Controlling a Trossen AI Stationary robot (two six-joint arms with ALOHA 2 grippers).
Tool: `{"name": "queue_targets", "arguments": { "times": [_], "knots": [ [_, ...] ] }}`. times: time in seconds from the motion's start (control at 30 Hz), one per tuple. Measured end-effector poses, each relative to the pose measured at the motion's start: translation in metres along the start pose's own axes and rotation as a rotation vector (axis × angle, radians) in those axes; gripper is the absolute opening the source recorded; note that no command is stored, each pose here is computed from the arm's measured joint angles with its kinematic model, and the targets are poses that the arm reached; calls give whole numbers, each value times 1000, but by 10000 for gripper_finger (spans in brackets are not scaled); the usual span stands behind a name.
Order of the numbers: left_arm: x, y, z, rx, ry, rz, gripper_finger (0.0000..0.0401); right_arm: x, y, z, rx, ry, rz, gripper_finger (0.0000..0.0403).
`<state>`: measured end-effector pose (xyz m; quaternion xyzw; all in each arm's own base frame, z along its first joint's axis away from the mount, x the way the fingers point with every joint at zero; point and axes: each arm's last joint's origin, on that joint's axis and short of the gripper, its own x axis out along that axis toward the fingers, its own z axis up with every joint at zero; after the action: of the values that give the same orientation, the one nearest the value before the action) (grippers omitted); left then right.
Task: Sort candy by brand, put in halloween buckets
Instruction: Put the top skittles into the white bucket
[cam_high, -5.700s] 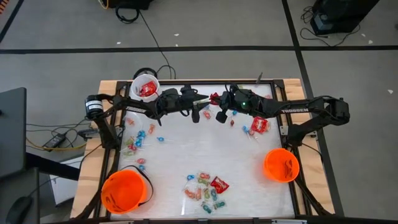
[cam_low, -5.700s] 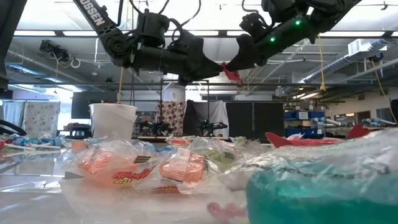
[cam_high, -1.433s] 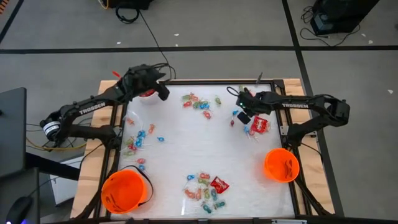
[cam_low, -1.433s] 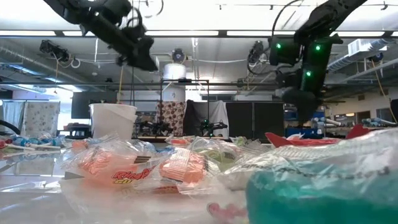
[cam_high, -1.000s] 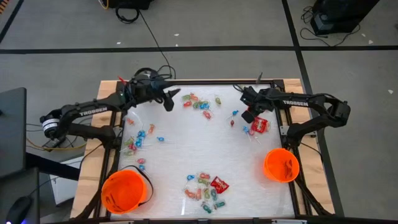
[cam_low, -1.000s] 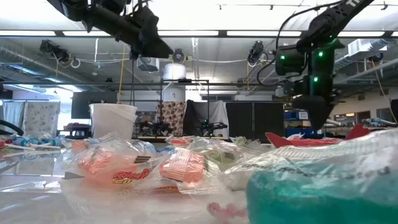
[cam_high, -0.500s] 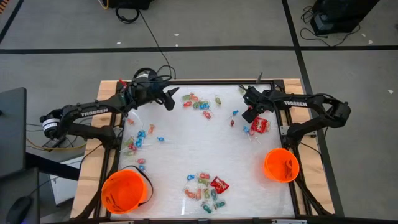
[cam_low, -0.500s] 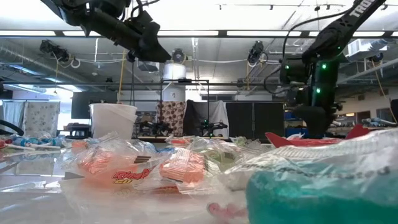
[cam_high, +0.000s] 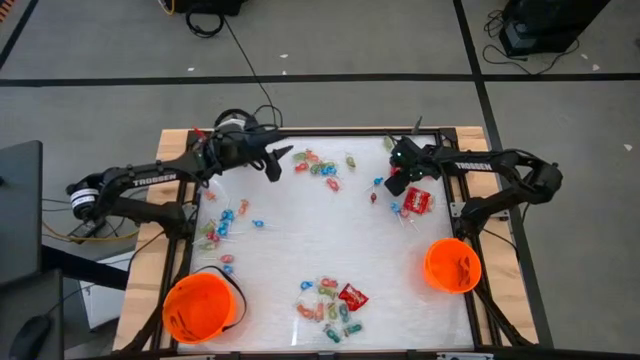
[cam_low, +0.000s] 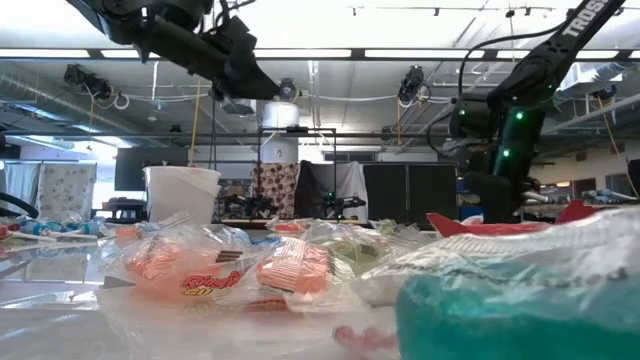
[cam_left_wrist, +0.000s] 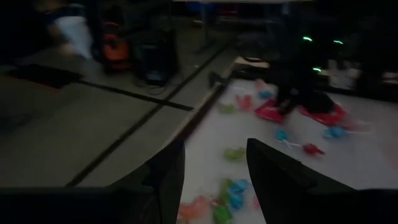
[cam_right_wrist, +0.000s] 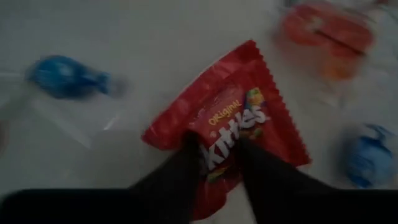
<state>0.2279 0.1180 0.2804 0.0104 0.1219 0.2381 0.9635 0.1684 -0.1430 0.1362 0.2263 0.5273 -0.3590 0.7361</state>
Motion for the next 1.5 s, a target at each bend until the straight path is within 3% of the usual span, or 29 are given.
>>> {"name": "queue_targets", "arguments": {
  "times": [0.07, 0.1, 0.33, 0.43, 0.57, 0.7, 0.87, 1.1, 1.27, 1.5],
  "knots": [
    [4, -1, -2, 0, 3, -28, 177, 0, 1, 1, -16, -7, 43, 39],
    [6, -1, -4, 0, 7, -33, 177, 0, 2, 2, -31, -15, 66, 28],
    [28, -5, -16, 22, 21, -131, 177, -11, 18, 15, -58, -160, 244, 31],
    [39, -9, -22, 14, -1, -209, 177, -24, 32, 24, -147, -304, 359, 22],
    [54, -13, -23, -69, -89, -226, 177, -41, 54, 28, -269, -463, 413, 26],
    [65, -18, -23, -145, -173, -247, 177, -54, 72, 25, -412, -580, 338, 35],
    [76, -28, -32, -151, -195, -378, 177, -65, 92, 20, -584, -698, 196, 29],
    [92, -35, -28, -179, -183, -436, 177, -81, 116, 15, -795, -880, 64, 30],
    [105, -45, -27, -196, -130, -561, 187, -92, 126, 13, -826, -980, -19, 31],
    [119, -57, -23, -172, -146, -610, 214, -95, 130, 11, -838, -999, -37, 31]
  ]
}}
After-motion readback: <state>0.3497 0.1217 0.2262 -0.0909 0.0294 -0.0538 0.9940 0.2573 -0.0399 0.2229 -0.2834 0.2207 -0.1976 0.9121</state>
